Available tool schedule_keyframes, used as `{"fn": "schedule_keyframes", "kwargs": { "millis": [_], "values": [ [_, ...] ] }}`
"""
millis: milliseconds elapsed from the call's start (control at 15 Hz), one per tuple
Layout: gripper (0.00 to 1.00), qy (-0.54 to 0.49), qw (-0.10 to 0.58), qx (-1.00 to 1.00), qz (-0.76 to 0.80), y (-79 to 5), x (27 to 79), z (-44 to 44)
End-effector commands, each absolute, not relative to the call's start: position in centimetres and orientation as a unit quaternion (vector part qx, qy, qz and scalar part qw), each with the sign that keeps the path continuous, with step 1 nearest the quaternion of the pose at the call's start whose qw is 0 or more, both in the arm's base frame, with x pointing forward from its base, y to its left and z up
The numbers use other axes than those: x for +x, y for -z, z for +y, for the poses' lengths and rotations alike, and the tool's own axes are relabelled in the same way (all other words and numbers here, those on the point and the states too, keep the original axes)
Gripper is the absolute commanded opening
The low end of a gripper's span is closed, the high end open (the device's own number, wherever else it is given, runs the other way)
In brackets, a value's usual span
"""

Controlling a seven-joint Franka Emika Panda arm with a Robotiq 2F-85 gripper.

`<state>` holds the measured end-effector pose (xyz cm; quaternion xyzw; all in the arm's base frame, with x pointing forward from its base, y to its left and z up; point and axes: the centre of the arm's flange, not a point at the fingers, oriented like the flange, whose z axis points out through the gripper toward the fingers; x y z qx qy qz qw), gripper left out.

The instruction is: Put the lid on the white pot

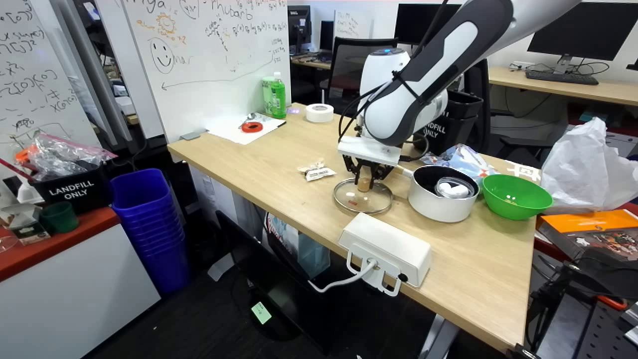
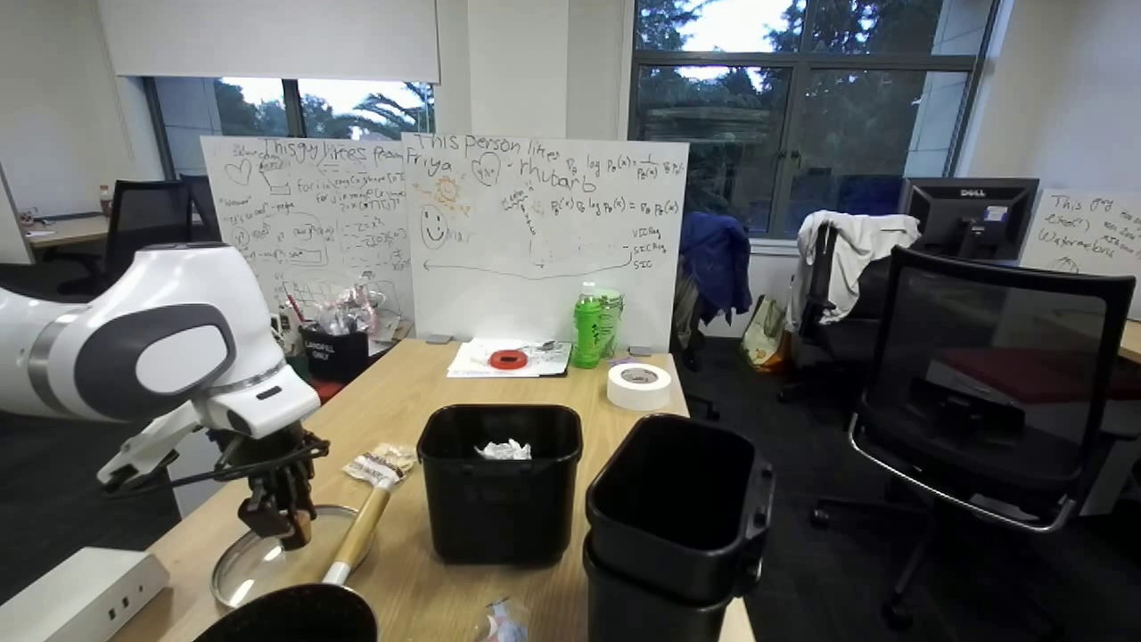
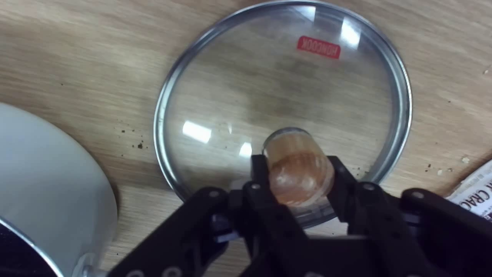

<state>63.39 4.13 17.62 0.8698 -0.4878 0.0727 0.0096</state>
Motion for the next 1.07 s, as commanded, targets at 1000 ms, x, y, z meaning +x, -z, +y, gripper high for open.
{"fn": "schedule_keyframes", "kwargs": {
  "millis": [1000],
  "values": [
    [0.16, -0.102, -0.042, 0.881, -0.459, -26.1, 56.4, 5.4]
  ]
}}
